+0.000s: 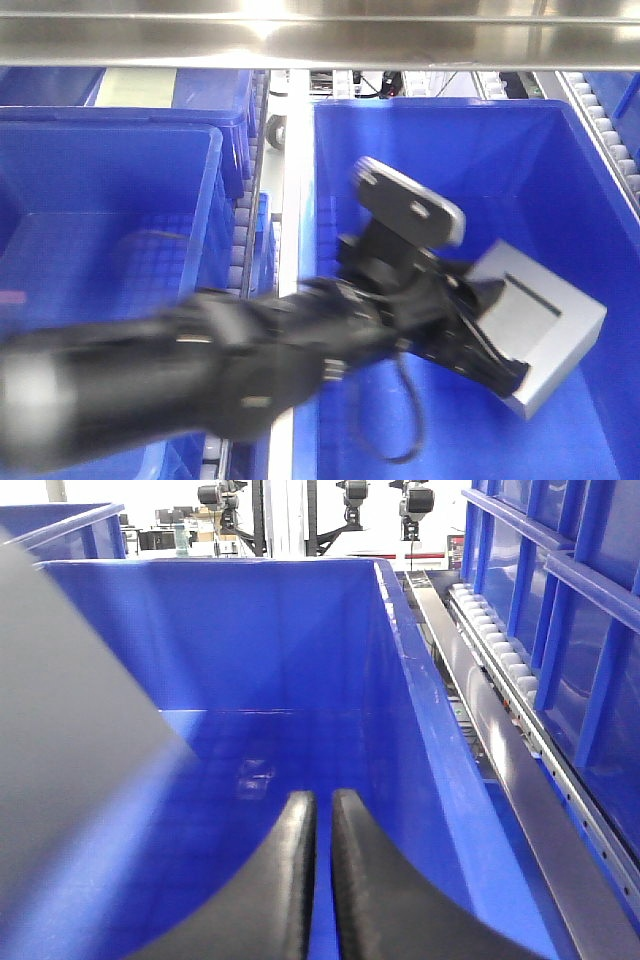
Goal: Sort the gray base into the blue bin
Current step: 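Lower the left gripper with the gray block into the blue bin, then open the left gripper to release the block in the bin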
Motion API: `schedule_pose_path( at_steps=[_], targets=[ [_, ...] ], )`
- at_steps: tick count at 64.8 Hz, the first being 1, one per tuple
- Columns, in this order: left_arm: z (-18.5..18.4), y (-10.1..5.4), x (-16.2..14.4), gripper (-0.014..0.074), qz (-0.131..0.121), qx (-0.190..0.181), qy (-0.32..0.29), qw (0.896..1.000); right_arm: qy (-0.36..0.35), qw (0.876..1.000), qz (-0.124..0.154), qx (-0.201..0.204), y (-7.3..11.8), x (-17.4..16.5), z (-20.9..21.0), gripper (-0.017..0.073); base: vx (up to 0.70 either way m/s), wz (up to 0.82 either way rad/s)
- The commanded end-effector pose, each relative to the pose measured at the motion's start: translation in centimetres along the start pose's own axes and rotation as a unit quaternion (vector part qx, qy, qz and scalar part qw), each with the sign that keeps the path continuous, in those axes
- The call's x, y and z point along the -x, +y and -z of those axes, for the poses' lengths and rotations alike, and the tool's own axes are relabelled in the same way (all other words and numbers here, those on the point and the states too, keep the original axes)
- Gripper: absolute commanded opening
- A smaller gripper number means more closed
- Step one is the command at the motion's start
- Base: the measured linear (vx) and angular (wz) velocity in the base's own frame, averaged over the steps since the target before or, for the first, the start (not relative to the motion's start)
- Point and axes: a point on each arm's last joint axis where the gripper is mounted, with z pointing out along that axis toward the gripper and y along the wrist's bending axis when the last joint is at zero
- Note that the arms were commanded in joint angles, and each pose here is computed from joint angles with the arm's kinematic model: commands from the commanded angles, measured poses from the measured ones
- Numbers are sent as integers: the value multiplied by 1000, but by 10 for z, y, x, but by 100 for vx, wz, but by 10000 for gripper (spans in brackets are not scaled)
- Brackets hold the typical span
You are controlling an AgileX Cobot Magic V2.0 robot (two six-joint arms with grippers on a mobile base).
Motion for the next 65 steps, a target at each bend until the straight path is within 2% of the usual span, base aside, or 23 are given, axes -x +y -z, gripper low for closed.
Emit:
schedule_pose_path(
  at_steps=[1, 23, 34, 50, 65],
  targets=[
    [-7, -4, 21, -1, 22, -1, -84, 996, -46, 999, 7, 0, 0, 9, 1, -4, 0, 0],
    [-42, 1, -21, 8, 21, 10, -33, 999, -46, 999, 7, 0, 0, 9, 1, -4, 0, 0],
    [-42, 1, -23, 54, 20, 10, -25, 999, -46, 999, 7, 0, 0, 9, 1, -4, 0, 0],
    [-42, 1, -24, 176, 21, 10, -19, 1000, -46, 999, 7, 0, 0, 9, 1, -4, 0, 0],
    [-42, 1, -28, 219, 21, 9, 2, 1000, -46, 999, 7, 0, 0, 9, 1, -4, 0, 0]
  ],
)
